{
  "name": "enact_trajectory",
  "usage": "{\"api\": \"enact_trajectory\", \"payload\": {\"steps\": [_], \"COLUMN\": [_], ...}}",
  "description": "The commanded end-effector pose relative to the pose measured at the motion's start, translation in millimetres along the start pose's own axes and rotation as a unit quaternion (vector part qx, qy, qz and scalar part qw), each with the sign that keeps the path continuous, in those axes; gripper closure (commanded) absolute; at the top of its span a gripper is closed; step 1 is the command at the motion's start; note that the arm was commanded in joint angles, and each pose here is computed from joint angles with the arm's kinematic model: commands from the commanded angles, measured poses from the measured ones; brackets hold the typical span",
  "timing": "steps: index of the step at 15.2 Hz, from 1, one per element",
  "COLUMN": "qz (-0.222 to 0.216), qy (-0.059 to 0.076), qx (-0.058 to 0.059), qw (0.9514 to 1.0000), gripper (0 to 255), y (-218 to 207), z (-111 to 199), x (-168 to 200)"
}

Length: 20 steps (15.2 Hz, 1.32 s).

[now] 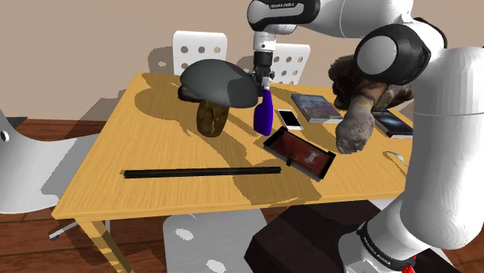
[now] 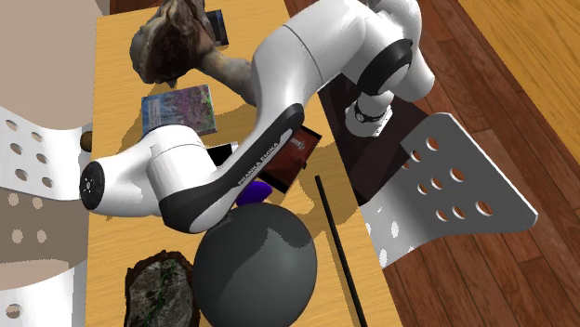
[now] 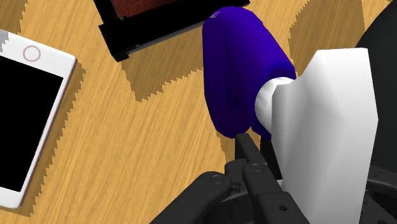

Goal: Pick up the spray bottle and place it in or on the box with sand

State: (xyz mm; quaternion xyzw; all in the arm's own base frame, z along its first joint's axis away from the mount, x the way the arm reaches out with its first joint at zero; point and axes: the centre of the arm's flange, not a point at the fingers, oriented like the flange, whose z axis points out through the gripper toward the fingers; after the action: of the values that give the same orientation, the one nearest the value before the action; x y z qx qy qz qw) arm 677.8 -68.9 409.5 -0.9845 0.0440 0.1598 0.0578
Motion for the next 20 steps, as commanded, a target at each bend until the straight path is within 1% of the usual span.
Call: {"api": "enact_trajectory", "payload": {"steps": [1,10,20], "qz": [-0.003,-0.003,-0.003], "qy": [-0.009,-0.009,-0.009], "qx": [0.001,0.001,0.001], "qw": [1.0000,1.0000,1.0000], "gripper": [255,255,255], "y": [-6.7,-11.4,47.0], "z": [-2.2,-46.4,-2.7], "x": [-1.0,-16.0,-126.1]}}
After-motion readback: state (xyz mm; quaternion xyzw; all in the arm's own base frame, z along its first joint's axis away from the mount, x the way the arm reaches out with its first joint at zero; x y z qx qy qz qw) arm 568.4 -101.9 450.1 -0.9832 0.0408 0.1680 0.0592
